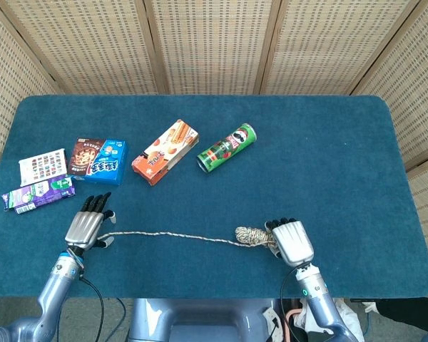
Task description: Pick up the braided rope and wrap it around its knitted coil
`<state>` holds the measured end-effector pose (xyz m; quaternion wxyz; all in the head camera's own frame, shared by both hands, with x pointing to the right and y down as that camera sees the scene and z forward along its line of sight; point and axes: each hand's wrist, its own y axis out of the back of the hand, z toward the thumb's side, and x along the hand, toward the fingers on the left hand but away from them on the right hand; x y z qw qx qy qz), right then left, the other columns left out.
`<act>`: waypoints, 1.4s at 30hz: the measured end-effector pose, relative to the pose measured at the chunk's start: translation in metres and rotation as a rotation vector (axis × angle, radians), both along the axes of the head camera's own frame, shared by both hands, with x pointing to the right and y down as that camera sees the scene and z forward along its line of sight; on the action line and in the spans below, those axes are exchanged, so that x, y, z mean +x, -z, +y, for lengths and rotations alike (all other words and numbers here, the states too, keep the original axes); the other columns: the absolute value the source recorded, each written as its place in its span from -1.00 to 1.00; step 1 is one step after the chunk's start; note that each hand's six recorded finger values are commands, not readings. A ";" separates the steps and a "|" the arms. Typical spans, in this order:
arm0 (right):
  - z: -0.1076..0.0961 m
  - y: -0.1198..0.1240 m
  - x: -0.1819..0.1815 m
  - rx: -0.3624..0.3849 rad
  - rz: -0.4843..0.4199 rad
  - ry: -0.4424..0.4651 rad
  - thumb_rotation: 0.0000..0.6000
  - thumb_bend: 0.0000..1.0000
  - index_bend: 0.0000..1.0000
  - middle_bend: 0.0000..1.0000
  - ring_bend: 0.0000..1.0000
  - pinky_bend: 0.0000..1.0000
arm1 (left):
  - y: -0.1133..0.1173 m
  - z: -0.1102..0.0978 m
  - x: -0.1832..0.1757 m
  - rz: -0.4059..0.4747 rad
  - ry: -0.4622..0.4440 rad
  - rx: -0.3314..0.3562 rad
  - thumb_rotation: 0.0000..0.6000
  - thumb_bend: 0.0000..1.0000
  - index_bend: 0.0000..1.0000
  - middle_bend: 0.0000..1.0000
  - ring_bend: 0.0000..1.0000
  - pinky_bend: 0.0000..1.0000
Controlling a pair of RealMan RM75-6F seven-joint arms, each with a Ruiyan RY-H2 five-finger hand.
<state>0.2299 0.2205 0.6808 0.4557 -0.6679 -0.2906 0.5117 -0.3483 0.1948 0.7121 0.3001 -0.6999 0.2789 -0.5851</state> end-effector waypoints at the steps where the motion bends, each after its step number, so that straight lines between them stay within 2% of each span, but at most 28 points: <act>1: 0.000 0.000 0.000 0.000 0.000 0.000 1.00 -0.20 0.21 0.34 0.09 0.26 | -0.001 0.000 0.000 -0.001 0.000 -0.004 1.00 -0.48 -0.04 -1.00 -1.00 -1.00; 9: 0.000 0.001 0.000 0.002 0.006 -0.002 1.00 -0.21 0.21 0.34 0.09 0.26 | -0.007 0.001 0.002 -0.008 -0.011 -0.027 1.00 -0.43 0.05 -1.00 -1.00 -1.00; 22: -0.002 0.002 0.003 0.007 0.011 -0.006 1.00 -0.19 0.21 0.34 0.09 0.26 | -0.018 0.002 0.007 -0.038 -0.036 -0.049 1.00 -0.38 0.06 -1.00 -1.00 -1.00; 27: -0.002 0.003 0.002 0.009 0.011 -0.003 1.00 -0.17 0.21 0.34 0.09 0.26 | -0.021 0.003 0.009 -0.044 -0.044 -0.058 1.00 -0.23 0.07 -1.00 -1.00 -1.00; 35: -0.004 0.004 0.002 0.012 0.012 -0.003 1.00 -0.15 0.22 0.34 0.09 0.26 | -0.025 0.004 0.008 -0.059 -0.050 -0.077 1.00 -0.14 0.13 -1.00 -1.00 -1.00; 42: -0.005 0.006 0.002 0.015 0.013 -0.005 1.00 -0.14 0.22 0.35 0.09 0.26 | -0.024 0.004 0.008 -0.053 -0.041 -0.081 1.00 -0.13 0.27 -1.00 -1.00 -1.00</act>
